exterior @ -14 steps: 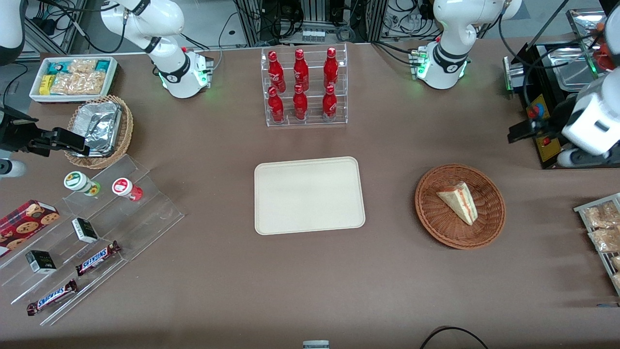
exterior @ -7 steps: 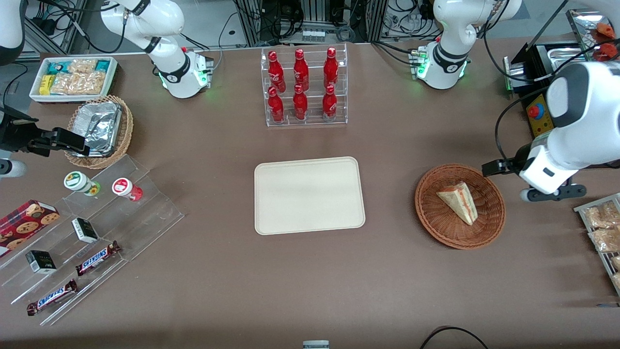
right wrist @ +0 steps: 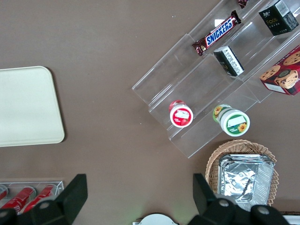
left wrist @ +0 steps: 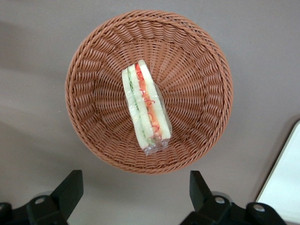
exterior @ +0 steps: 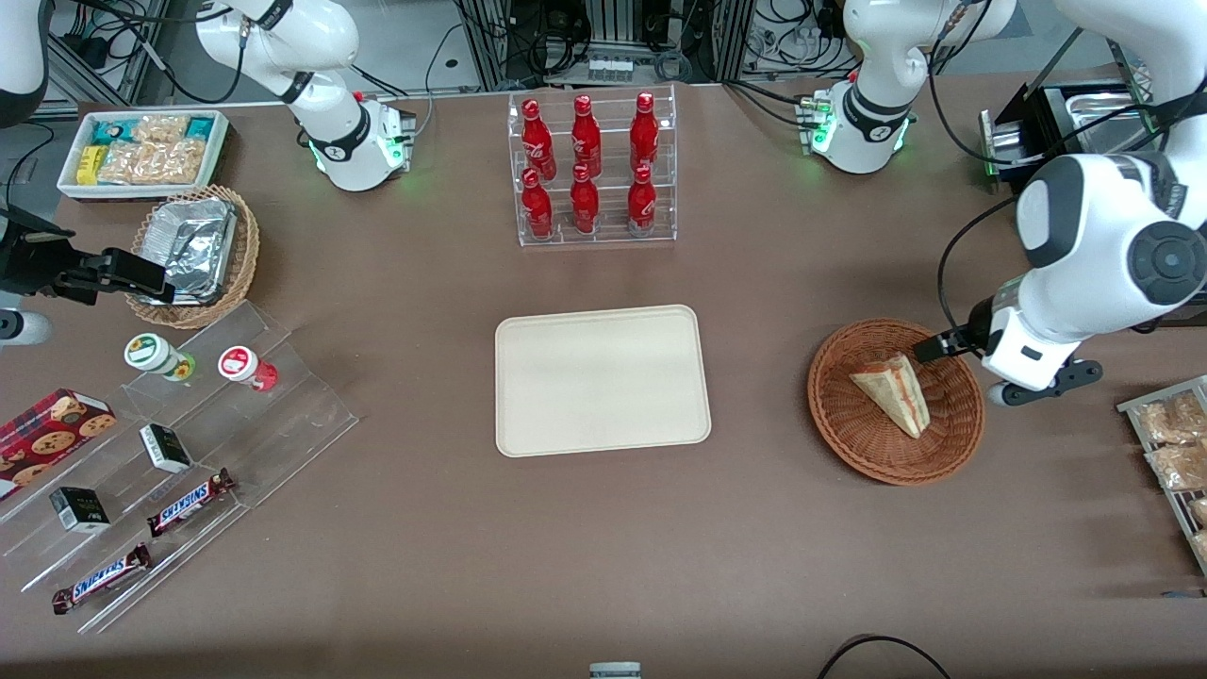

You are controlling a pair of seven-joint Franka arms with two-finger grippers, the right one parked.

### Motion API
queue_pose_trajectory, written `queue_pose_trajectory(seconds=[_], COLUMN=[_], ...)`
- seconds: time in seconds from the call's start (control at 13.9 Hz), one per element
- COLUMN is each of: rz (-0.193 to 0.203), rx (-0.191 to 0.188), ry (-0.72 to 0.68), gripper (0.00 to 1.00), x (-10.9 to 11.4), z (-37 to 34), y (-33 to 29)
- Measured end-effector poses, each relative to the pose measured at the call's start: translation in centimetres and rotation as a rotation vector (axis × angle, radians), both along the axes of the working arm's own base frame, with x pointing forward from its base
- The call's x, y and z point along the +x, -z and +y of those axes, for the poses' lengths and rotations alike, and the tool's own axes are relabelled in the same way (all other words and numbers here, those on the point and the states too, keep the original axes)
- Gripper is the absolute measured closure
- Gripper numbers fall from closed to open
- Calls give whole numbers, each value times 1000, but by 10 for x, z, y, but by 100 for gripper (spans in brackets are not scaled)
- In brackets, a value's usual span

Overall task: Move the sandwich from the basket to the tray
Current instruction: 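Lower the left gripper and grasp the wrapped sandwich upright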

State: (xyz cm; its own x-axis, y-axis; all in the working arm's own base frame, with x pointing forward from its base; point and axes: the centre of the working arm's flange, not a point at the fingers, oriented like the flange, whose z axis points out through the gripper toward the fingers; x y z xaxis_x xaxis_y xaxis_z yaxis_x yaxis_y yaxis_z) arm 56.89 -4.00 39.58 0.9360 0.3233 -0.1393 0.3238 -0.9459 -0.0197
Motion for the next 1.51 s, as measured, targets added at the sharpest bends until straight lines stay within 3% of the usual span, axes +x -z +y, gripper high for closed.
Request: queue_pose_trajectory(seconds=[0.36, 0.65, 1.37, 1.51], rz=[-77, -115, -73, -65], rx=[23, 24, 34, 36], ry=[-266, -369, -368, -368], gripper=[0, 0, 0, 19], x=[-8, -13, -15, -16], z=[0, -1, -15, -15], y=[39, 62, 139, 144])
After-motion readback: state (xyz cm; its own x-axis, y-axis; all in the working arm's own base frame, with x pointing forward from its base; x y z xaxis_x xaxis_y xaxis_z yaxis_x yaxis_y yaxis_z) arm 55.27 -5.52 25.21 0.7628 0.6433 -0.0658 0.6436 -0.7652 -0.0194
